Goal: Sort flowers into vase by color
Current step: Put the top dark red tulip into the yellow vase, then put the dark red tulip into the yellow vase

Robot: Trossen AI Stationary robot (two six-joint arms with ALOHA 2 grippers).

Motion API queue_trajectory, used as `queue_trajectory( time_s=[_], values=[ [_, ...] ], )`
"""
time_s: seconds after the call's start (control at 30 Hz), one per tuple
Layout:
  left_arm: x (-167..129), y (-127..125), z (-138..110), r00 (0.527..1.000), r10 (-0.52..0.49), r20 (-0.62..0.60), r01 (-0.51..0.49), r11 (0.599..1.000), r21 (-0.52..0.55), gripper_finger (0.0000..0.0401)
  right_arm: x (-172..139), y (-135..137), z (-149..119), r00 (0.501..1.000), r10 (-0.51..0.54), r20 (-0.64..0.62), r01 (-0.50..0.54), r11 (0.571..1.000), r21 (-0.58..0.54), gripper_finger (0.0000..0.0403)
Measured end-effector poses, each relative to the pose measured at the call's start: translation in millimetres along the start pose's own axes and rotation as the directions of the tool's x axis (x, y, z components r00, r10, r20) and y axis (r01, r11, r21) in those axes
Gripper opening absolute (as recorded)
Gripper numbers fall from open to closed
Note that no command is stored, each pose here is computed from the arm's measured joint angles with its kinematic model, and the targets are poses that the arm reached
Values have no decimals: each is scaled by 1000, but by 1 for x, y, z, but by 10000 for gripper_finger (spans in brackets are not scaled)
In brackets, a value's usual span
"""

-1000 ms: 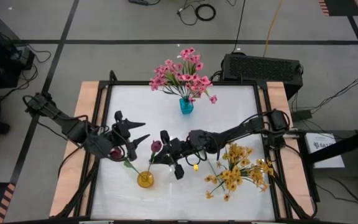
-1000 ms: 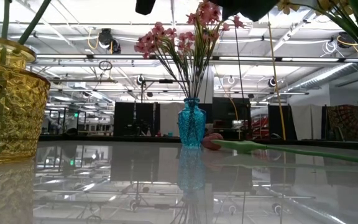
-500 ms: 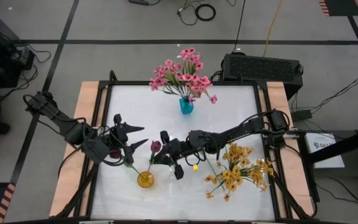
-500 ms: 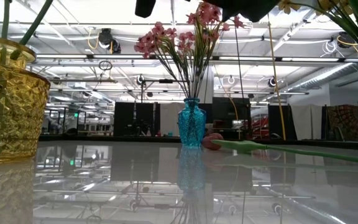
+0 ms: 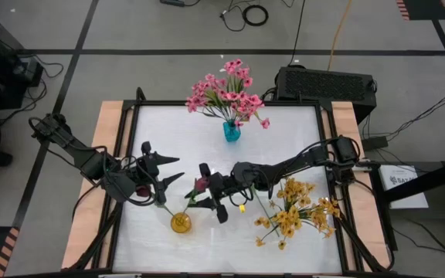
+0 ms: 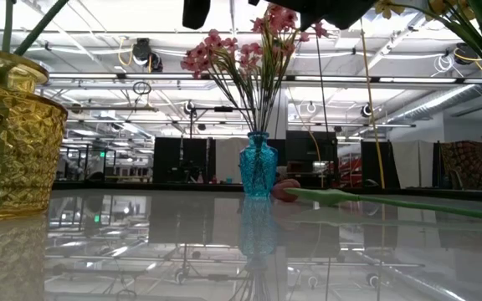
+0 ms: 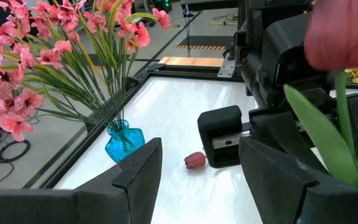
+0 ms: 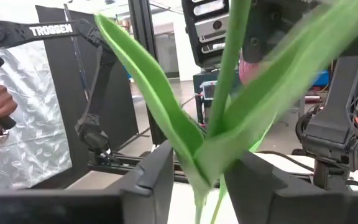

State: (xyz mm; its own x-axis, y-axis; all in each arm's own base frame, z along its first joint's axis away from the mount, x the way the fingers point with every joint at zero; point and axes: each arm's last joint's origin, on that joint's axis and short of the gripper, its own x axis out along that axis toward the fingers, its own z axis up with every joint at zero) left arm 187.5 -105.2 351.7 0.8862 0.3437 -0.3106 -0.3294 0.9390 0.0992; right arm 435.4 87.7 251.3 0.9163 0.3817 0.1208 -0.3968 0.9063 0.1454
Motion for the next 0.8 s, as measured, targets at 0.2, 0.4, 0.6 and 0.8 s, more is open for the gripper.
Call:
queue_trajectory(
  time_s=[0.2,0.4,0.6,0.8],
  values=[
    [0,0,0,1000,0,0,0,1000,-1,221,-1,0,-4,998,-5,-66,7,1000,16,158],
    [2,-1,-5,1000,4,-11,-4,1000,-9,221,-9,-3,7,986,-33,-161,36,999,19,197],
    [3,-1,-7,1000,5,-14,-5,1000,-6,221,-24,-3,22,957,-60,-284,66,998,10,225],
    [3,-1,-7,1000,4,-12,-4,1000,-9,221,-42,6,47,936,-66,-347,72,997,4,251]
  ],
)
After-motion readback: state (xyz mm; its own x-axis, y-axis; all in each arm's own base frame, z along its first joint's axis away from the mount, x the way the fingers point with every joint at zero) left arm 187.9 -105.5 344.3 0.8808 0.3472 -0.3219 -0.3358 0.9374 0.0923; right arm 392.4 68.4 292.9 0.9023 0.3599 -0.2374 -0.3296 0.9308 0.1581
